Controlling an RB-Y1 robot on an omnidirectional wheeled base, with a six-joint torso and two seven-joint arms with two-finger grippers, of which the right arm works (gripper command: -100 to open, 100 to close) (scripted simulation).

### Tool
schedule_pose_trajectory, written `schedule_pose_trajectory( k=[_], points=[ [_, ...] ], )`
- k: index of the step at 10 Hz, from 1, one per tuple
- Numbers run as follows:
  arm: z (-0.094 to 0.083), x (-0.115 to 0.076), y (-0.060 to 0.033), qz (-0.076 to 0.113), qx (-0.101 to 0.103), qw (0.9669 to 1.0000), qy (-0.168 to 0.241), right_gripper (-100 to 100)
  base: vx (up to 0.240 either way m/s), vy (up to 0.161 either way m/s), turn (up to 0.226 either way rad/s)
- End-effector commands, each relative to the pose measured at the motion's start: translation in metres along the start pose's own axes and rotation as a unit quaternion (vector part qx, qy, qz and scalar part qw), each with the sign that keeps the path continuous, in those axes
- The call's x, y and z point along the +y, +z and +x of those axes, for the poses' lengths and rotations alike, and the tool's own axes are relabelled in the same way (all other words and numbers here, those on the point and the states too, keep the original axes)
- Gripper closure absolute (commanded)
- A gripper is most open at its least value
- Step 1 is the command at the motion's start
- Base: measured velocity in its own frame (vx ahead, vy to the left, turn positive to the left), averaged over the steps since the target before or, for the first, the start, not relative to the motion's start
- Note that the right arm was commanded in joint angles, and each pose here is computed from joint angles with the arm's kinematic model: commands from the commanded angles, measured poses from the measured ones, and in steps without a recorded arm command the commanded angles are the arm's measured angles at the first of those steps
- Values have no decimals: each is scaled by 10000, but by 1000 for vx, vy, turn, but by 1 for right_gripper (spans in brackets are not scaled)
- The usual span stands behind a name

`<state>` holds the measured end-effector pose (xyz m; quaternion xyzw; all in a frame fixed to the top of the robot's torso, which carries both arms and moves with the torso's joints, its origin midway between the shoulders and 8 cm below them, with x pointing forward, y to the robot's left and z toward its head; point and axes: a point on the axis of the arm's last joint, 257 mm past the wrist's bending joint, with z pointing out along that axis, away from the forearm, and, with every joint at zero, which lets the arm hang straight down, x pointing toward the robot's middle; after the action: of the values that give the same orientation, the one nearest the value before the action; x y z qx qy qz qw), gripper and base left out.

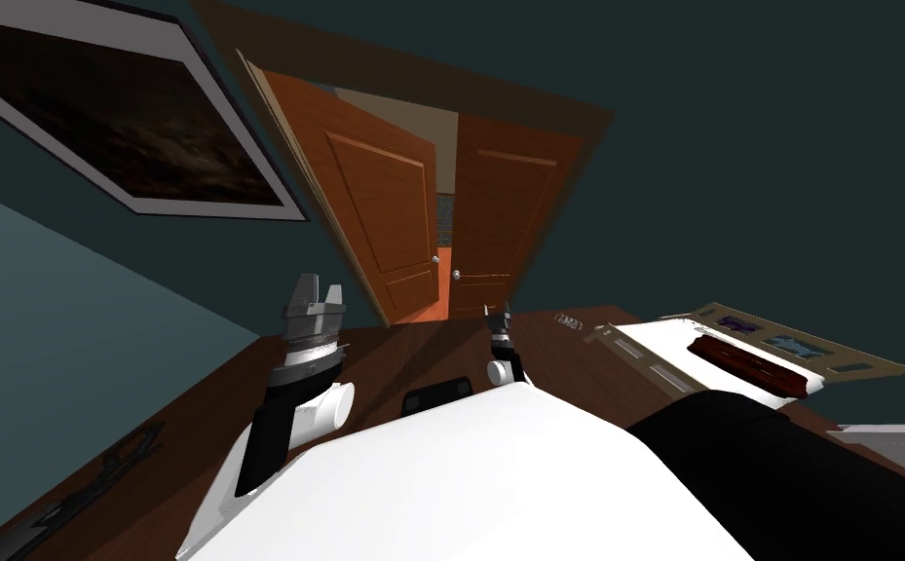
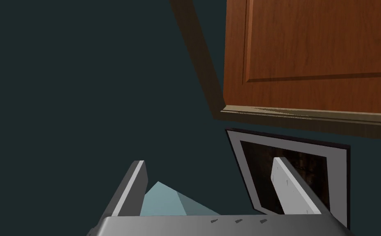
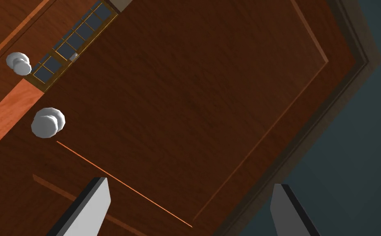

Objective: Push the door open

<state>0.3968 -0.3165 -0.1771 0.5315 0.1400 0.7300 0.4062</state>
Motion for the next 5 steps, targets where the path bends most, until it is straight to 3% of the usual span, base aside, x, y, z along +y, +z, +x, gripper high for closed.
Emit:
schedule_pose_trajectory(
  k=[1,5],
  points=[
    [-109,-53,-21,23,-120,9996,236,-100,90,-25,184],
    [-387,-175,-95,50,-426,9962,760,-100,99,-32,169]
  ],
)
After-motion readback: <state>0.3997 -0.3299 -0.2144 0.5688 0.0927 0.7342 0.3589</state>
